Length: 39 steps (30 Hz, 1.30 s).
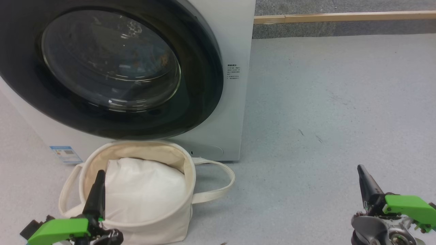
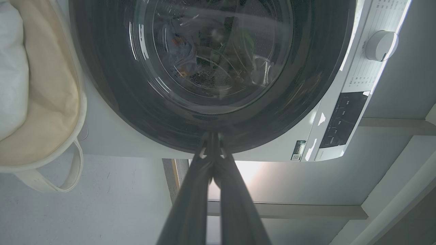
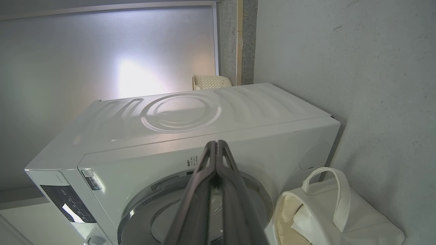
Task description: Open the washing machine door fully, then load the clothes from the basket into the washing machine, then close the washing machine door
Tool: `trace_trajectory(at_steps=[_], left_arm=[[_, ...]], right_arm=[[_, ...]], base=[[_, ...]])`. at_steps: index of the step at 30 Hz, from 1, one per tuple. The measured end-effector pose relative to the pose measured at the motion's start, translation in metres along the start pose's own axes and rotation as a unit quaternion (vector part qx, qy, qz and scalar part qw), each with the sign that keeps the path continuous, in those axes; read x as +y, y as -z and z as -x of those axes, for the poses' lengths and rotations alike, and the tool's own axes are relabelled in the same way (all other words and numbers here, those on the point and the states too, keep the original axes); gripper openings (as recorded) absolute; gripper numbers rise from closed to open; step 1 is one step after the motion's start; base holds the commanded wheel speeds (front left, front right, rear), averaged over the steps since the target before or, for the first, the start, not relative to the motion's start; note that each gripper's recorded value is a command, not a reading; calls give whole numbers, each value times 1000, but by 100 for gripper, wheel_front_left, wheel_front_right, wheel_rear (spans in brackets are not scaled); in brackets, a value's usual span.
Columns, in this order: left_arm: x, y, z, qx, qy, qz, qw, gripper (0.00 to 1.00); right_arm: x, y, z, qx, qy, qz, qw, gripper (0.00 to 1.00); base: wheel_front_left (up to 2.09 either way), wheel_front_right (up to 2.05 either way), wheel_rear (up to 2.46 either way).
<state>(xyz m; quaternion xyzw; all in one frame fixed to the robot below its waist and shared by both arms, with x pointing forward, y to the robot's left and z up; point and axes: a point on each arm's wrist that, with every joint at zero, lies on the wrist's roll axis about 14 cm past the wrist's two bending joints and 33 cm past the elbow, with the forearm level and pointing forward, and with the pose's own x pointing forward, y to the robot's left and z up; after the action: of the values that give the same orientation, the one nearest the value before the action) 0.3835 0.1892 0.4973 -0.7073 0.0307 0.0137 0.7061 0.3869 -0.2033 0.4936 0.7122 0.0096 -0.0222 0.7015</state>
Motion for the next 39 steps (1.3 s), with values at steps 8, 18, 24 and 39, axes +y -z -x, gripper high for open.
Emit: trace_trajectory(at_steps=[8,18,24,39], left_arm=[[0,0,0,0,0,0,1000,0],[0,0,0,0,0,0,1000,0],[0,0,0,0,0,0,1000,0],[0,0,0,0,0,0,1000,0]], right_arm=[[0,1,0,1,0,1,1000,0],[0,0,0,-1,-1,-1,1000,0],[1,0,0,0,-1,-1,1000,0],[-2,-1,2,-2,2,1,1000,0]], base=[[0,0,0],[0,0,0],[0,0,0],[0,0,0]])
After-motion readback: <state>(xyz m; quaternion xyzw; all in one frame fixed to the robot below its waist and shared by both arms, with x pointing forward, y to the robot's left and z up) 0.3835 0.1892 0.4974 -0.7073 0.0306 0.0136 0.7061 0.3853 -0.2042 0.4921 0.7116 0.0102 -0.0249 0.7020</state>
